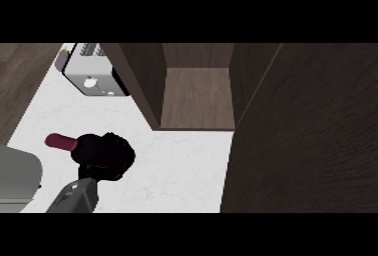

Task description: Pick up the wine, place it into the cabinet and close the cabinet

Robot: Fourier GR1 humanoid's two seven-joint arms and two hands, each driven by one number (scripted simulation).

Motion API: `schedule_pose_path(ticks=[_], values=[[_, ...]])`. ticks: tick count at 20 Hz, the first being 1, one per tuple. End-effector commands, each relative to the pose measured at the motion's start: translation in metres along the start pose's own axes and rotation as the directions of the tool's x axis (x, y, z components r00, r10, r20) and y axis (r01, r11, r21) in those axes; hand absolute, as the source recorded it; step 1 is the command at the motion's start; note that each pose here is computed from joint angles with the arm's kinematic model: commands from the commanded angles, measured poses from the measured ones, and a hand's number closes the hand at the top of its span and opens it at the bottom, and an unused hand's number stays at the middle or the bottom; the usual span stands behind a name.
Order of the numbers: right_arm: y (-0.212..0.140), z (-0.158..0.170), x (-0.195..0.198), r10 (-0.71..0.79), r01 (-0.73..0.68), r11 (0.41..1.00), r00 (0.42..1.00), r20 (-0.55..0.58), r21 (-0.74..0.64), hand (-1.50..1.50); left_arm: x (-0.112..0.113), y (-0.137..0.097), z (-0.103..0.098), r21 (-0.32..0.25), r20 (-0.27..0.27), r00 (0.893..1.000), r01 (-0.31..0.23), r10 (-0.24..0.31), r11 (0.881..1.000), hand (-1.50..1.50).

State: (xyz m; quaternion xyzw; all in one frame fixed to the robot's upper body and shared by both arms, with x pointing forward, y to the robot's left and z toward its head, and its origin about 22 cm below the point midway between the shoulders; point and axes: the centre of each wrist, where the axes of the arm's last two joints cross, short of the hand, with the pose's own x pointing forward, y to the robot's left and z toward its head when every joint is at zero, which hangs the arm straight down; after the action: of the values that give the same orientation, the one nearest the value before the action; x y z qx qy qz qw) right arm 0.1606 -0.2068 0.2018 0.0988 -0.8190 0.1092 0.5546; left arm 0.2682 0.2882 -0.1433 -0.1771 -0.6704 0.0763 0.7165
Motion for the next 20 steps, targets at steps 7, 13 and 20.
schedule_pose_path(ticks=[7,13,20], values=[[-0.007,0.020,0.000,-0.015,0.015,1.000,1.000,0.019,0.011,-1.50,0.006,-0.019,0.003,0.146,0.250,0.961,-0.159,0.119,0.976,1.50],[-0.019,0.002,-0.002,-0.018,0.018,1.000,1.000,0.019,0.009,-1.50,0.004,-0.064,0.000,0.052,0.241,0.966,-0.115,0.099,0.992,1.50],[-0.004,0.003,-0.001,-0.029,0.029,1.000,1.000,0.011,0.011,-1.50,0.028,-0.119,0.021,0.015,0.208,0.970,-0.131,0.125,0.991,1.50]])
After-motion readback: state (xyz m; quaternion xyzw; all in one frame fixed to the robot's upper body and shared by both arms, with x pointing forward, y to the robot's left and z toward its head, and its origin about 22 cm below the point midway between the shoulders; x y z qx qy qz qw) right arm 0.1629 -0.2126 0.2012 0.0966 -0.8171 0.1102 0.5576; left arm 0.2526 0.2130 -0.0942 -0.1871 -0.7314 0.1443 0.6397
